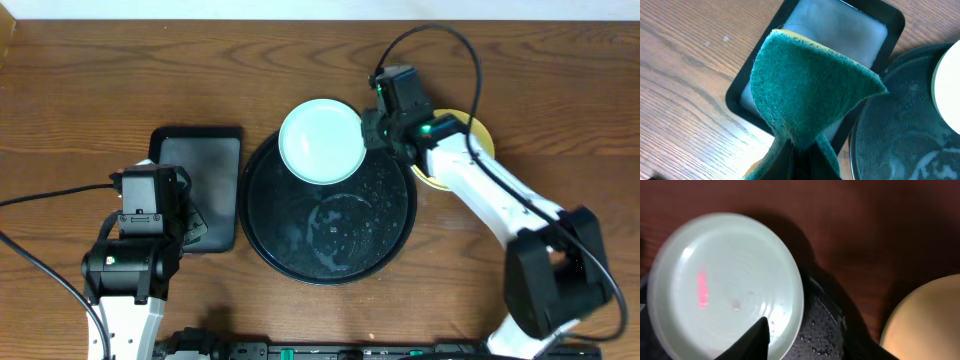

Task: Clean dirty plates on tray and stack at the side
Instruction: 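Release the yellow plate and move the right gripper to the mint plate, then grip the mint plate rim and slide it to the tray center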

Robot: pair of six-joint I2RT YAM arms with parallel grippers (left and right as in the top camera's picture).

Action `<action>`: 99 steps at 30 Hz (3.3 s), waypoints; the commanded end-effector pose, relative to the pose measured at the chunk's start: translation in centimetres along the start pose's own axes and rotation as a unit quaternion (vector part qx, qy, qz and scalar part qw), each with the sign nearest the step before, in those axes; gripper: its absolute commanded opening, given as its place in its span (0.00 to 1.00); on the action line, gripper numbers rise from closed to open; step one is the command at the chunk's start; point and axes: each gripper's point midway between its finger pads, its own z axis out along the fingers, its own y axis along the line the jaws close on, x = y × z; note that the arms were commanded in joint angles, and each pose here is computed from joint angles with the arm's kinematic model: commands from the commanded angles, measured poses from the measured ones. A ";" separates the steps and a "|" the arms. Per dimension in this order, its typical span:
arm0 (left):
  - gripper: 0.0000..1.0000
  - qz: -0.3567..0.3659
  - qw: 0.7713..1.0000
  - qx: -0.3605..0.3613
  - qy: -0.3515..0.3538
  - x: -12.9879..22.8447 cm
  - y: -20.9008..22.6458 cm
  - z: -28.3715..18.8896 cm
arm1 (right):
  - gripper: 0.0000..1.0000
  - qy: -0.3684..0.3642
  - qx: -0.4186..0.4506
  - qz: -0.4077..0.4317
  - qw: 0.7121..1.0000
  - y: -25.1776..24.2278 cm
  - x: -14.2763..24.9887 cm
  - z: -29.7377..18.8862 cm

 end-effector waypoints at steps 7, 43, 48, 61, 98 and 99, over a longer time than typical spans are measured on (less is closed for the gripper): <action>0.08 0.001 1.000 0.000 -0.004 -0.2 0.0 -0.2 | 0.41 0.038 0.003 -0.003 0.999 0.4 3.3 5.4; 0.08 0.002 1.000 0.000 -0.004 -0.2 0.0 -0.2 | 0.01 0.057 -0.020 0.013 0.998 1.2 4.3 5.7; 0.08 0.001 1.000 0.000 -0.004 -0.2 0.0 -0.2 | 0.01 0.059 -0.023 0.021 0.998 1.3 3.9 4.3; 0.08 0.001 1.000 0.000 -0.004 -0.2 0.0 -0.2 | 0.01 0.126 -0.052 0.035 0.990 2.2 5.7 -5.8; 0.08 0.005 1.000 -0.008 0.013 0.0 -0.2 0.7 | 0.09 0.054 -0.021 0.027 0.998 1.2 4.8 4.8; 0.08 0.006 1.000 -0.008 0.013 0.0 -0.2 0.7 | 0.04 0.051 -0.022 0.027 0.998 1.2 4.6 4.6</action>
